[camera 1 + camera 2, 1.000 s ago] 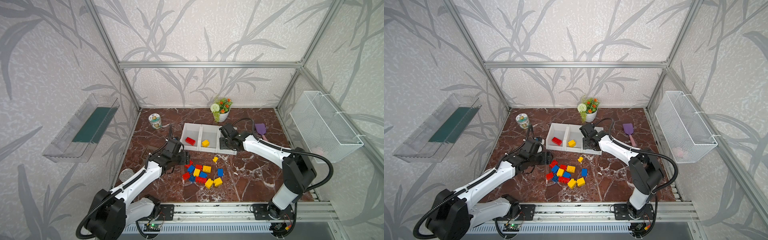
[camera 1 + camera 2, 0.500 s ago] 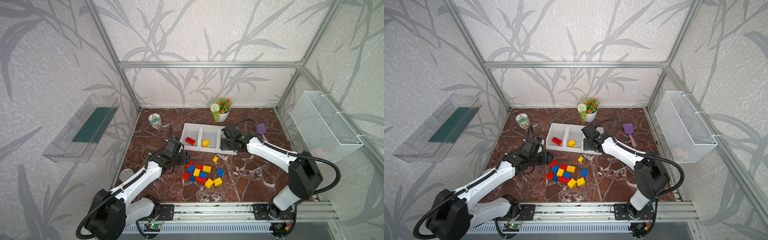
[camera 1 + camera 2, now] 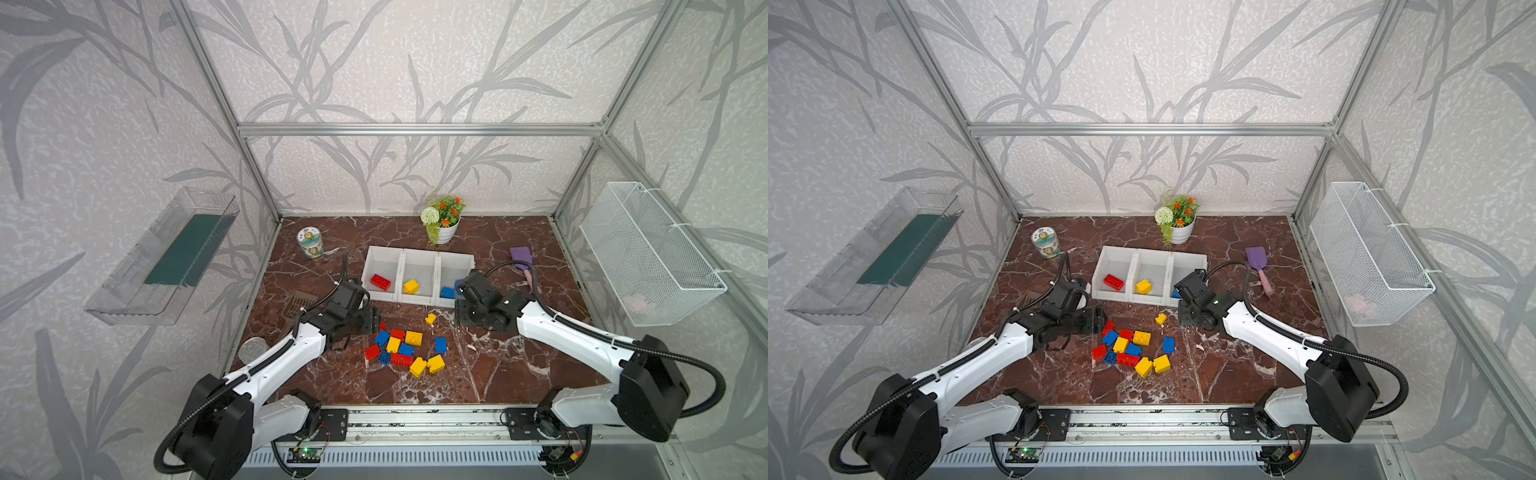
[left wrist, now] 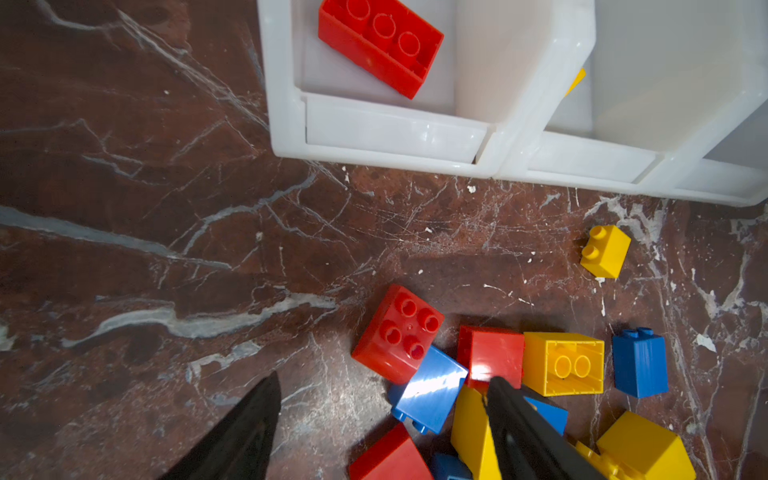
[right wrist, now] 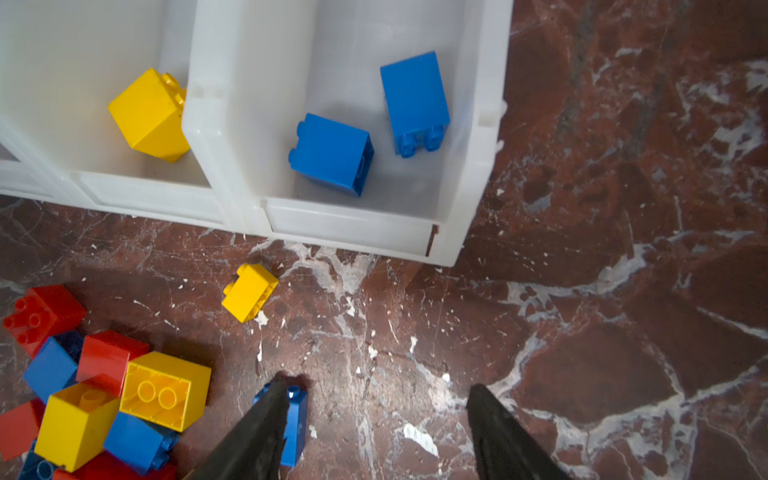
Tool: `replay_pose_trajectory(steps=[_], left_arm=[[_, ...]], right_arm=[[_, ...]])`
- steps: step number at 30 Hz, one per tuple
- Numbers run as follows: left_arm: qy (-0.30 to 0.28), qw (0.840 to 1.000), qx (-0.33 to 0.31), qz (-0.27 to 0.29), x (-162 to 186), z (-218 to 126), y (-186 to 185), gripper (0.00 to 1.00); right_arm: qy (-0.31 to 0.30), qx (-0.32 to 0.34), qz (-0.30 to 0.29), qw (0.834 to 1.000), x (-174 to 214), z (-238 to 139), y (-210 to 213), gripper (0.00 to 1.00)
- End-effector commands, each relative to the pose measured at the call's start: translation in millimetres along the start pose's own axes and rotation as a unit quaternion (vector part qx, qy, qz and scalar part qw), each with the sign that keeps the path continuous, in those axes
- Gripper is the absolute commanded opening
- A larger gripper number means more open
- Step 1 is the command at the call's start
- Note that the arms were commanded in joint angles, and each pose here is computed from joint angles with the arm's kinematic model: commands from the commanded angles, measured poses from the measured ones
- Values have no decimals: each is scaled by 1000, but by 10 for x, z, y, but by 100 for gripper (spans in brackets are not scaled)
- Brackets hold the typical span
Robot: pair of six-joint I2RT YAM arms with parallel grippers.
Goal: Sort the legos into containers by color
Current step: 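Lower the left gripper onto a red brick and grasp it while the right gripper withdraws, then carry the red brick with the left gripper into the red compartment and release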
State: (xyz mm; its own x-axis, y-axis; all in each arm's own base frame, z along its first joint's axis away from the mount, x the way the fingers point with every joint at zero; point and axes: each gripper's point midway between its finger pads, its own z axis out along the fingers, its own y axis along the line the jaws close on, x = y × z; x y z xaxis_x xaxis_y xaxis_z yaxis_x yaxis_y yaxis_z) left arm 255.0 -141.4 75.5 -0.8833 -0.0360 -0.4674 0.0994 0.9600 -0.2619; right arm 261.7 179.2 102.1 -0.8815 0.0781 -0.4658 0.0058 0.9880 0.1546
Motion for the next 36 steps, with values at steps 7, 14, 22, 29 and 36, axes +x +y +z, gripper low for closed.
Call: replay_pose_trajectory(steps=[7, 14, 22, 29, 36], left_arm=[[63, 996, -18, 54, 211, 268, -110, 80], [87, 992, -64, 70, 210, 411, -5, 77], [89, 990, -76, 78, 161, 510, 4, 70], [89, 990, -79, 80, 137, 553, 6, 61], [84, 989, -92, 80, 136, 557, 61, 45]], right_arm=[[-7, 10, 30, 999, 117, -82, -160, 70], [-8, 7, 41, 999, 172, -101, -198, 70], [-8, 11, 42, 999, 189, -131, -235, 70], [-7, 12, 44, 999, 207, -135, -247, 70], [-6, 14, 50, 999, 253, -119, -281, 70]])
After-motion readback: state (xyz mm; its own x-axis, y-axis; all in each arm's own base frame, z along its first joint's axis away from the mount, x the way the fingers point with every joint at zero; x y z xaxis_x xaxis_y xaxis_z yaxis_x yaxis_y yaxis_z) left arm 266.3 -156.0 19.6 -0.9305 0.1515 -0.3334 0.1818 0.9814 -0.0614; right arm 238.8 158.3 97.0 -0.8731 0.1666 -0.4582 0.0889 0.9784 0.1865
